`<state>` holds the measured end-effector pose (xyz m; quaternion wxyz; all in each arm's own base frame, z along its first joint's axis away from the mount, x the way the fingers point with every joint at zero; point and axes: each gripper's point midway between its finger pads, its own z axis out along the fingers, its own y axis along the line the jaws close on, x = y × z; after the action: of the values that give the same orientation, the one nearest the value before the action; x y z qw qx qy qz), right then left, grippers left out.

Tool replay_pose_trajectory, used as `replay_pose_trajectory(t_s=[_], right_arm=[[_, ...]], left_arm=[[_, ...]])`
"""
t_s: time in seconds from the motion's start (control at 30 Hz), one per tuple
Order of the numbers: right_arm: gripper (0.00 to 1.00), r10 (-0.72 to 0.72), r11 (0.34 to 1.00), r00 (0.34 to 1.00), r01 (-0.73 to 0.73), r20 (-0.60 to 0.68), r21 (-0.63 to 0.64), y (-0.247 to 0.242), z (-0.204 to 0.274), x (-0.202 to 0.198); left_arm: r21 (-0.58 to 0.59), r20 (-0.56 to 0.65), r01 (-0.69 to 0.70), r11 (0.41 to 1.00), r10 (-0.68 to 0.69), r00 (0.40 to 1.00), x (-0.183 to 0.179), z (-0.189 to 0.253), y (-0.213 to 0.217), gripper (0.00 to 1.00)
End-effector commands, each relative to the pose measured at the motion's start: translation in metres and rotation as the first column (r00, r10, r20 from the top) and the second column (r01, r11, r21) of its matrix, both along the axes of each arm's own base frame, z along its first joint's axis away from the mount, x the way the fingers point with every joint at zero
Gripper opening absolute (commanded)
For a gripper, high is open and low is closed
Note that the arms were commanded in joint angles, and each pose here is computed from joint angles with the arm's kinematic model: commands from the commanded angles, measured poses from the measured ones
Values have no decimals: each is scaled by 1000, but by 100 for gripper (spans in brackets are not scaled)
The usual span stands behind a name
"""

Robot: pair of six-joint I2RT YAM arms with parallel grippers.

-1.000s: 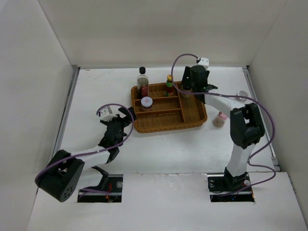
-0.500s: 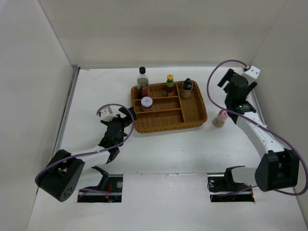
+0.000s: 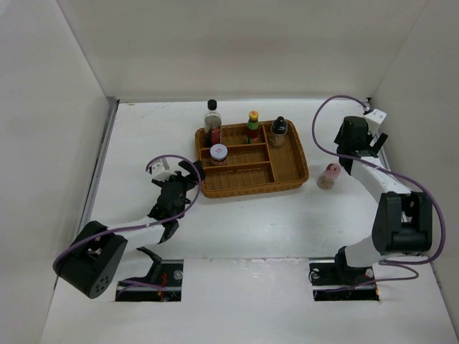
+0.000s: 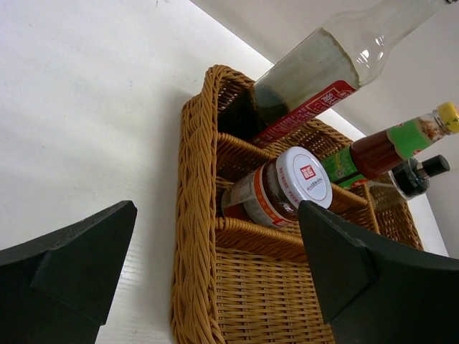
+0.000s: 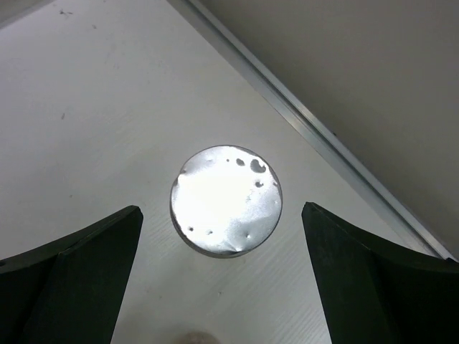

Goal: Organize the condiment bottles

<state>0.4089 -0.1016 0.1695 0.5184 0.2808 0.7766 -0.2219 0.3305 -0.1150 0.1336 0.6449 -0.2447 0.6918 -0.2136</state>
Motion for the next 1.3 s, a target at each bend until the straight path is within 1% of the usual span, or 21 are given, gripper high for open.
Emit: replay_pose_trajectory(t_s=[0.0, 0.23, 0.27, 0.3, 0.4, 0.47, 0.53, 0.57, 0.6, 0.63, 0.73, 0.8, 0.87, 0.93, 1.07, 1.2, 1.27], right_arm=[[100, -9, 1000, 998, 9, 64, 11, -7, 25, 13], [100, -5, 999, 999, 4, 33, 47, -15, 1, 29], [100, 0, 998, 999, -3, 40, 59, -14, -1, 32], [98, 11, 997, 998, -15, 58, 69, -13, -2, 38], [88, 30, 996, 998, -35, 62, 83, -11, -12, 44], [73, 20, 997, 998, -25, 64, 80, -13, -13, 42], [60, 7, 998, 994, -14, 109, 69, -13, 3, 40], [56, -2, 998, 990, -6, 144, 55, -16, 17, 37], [54, -10, 999, 984, 3, 180, 41, -15, 32, 33], [54, -9, 999, 977, 2, 212, 33, -12, 44, 30], [53, 44, 999, 944, -48, 326, 5, 13, 93, 26], [53, 123, 992, 926, -124, 356, -20, 44, 115, 30], [53, 209, 977, 907, -211, 365, -35, 82, 125, 33], [53, 282, 957, 890, -289, 359, -36, 117, 123, 39], [54, 381, 915, 855, -402, 352, -14, 172, 112, 48], [54, 457, 869, 823, -495, 338, 30, 213, 93, 60], [54, 481, 853, 817, -520, 317, 45, 226, 79, 68]], left_arm=[[-35, 38, 24, 999, -22, 999, 0, 11, -7, 100], [-32, 33, 26, 999, -25, 999, 2, 9, -8, 100], [-31, 30, 22, 999, -21, 999, 3, 8, -7, 100], [-31, 30, 19, 999, -18, 999, 3, 8, -5, 100], [-33, 34, 25, 999, -24, 999, 2, 10, -7, 100], [-30, 29, 22, 999, -21, 999, 3, 7, -7, 100], [-29, 27, 16, 999, -15, 1000, 3, 7, -4, 100], [-31, 30, 16, 999, -15, 999, 3, 9, -4, 100], [-34, 35, 19, 999, -18, 999, 2, 10, -5, 100], [-33, 37, 21, 999, -19, 999, 2, 11, -5, 100], [-26, 25, 13, 1000, -12, 1000, 4, 6, -3, 100], [-28, 23, 26, 999, -25, 999, 4, 6, -6, 100], [-32, 32, 28, 999, -27, 999, 4, 9, -6, 100], [-29, 31, 14, 999, -13, 999, 5, 9, -2, 100], [-34, 36, 10, 999, -9, 999, 3, 11, 1, 100], [-30, 26, 8, 1000, -7, 1000, 4, 6, 2, 100], [-34, 34, 16, 999, -15, 999, 3, 10, 0, 100]])
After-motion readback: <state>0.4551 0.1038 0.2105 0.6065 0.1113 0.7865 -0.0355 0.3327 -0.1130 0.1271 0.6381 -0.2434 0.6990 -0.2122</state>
